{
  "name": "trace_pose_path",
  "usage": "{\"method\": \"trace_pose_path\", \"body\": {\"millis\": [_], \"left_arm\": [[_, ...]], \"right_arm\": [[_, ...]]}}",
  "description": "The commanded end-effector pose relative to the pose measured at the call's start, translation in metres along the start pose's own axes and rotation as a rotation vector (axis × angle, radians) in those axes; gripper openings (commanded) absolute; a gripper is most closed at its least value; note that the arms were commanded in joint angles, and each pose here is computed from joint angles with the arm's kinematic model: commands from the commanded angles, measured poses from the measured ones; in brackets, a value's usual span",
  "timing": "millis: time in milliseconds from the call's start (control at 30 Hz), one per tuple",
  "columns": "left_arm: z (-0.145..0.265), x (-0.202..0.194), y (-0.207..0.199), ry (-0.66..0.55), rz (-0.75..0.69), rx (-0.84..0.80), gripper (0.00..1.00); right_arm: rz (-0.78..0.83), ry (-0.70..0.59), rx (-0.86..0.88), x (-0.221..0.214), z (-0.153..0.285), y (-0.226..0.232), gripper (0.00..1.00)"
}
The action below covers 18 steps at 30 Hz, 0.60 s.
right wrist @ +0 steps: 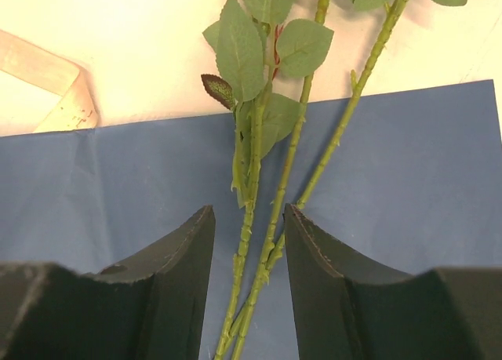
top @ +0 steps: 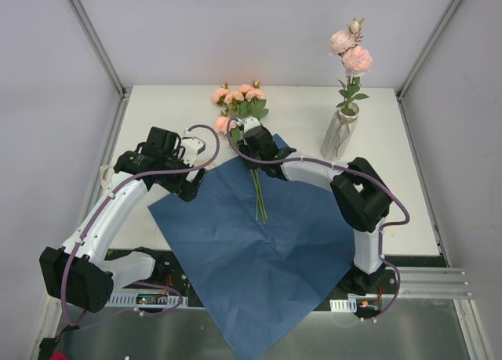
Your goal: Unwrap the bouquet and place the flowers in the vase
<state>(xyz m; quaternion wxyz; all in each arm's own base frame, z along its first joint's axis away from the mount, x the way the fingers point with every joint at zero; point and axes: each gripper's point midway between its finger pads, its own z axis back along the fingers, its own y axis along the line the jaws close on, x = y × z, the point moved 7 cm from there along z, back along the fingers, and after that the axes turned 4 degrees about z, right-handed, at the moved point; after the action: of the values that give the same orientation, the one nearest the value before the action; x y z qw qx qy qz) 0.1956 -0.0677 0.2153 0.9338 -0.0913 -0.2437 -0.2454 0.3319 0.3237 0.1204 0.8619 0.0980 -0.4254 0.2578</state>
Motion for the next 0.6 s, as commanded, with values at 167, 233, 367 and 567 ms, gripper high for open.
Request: {"method": "trace_pose_path", "body": {"millis": [167,233,367,567], "left_arm": [[0.01,0.007,0.003,-0.057,-0.022,0.043,0.99],[0.011,0.007,0.003,-0.06,-0.027,0.048,0.99],[0.013,0.005,0.004,-0.062,-0.031,0.059,0.99],[0.012,0.004,0.004,-0.058,-0.035,0.06,0.99]], "right_arm": [[0.005,0.008,0.049,0.006,-0.016,0.007,0.43],[-0.003,0.022,0.062,0.005,-0.019,0.009,0.43],[-0.023,0.055,0.074,-0.006,-0.028,0.01,0.43],[-0.039,0.1,0.074,-0.017,-0.038,0.01,0.42]]}}
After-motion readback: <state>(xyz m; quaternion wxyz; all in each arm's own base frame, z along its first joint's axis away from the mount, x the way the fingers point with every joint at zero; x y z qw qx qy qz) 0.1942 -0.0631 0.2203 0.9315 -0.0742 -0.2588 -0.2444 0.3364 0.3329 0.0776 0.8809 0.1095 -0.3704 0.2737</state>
